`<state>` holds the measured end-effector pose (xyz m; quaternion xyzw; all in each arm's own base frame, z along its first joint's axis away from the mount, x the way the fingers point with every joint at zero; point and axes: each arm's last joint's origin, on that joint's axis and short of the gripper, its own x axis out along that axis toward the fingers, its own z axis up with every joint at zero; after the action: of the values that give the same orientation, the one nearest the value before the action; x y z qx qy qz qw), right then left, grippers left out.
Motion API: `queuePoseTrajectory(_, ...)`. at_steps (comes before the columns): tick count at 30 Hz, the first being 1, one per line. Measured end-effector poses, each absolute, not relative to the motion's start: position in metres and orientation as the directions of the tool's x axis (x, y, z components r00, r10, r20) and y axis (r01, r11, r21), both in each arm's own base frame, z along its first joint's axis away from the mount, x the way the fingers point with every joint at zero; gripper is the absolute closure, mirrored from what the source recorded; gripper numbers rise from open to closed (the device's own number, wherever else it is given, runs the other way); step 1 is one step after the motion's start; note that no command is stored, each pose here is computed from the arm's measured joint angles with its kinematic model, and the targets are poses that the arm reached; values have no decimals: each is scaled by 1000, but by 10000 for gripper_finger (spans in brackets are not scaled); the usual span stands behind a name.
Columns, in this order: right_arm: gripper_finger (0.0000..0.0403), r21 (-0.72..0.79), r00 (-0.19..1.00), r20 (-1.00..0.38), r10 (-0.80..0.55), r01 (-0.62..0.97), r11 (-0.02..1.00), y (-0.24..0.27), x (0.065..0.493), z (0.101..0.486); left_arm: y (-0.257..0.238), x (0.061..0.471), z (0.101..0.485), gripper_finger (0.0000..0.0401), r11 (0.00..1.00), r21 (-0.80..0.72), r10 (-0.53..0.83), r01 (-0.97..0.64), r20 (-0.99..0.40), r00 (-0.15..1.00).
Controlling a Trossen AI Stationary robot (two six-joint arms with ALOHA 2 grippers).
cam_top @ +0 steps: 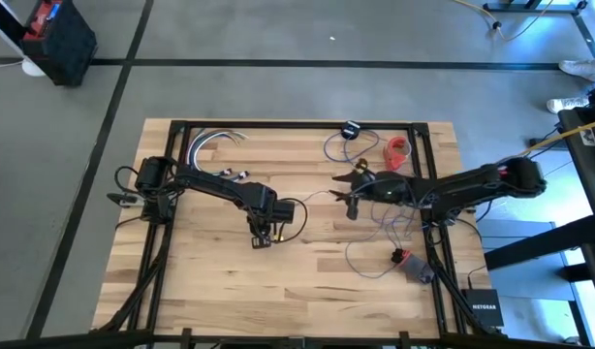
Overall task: Coil cords
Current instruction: Uncoil the blue wire from the spool
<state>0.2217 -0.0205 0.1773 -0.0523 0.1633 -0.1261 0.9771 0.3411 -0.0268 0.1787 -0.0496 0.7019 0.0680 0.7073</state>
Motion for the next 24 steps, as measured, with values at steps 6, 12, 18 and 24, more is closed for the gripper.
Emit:
queuePoseTrajectory(6, 208, -246, 889, -422, -179, 78, 966, -21, 260, 159, -27, 341, 179, 380, 988, 25, 26, -152, -1000, 8)
queuePoseTrajectory(12, 208, -304, 798, -578, -173, -14, 952, -23, 302, 142, -27, 341, 179, 380, 988, 24, 26, -153, -1000, 9)
queuePoseTrajectory(18, 208, -360, 662, -706, -250, -32, 932, -27, 324, 141, -27, 341, 179, 380, 988, 24, 26, -152, -1000, 9)
queuePoseTrajectory(24, 208, -410, 615, -740, -271, -94, 907, -32, 330, 134, -27, 342, 179, 380, 989, 24, 26, -147, -1000, 13)
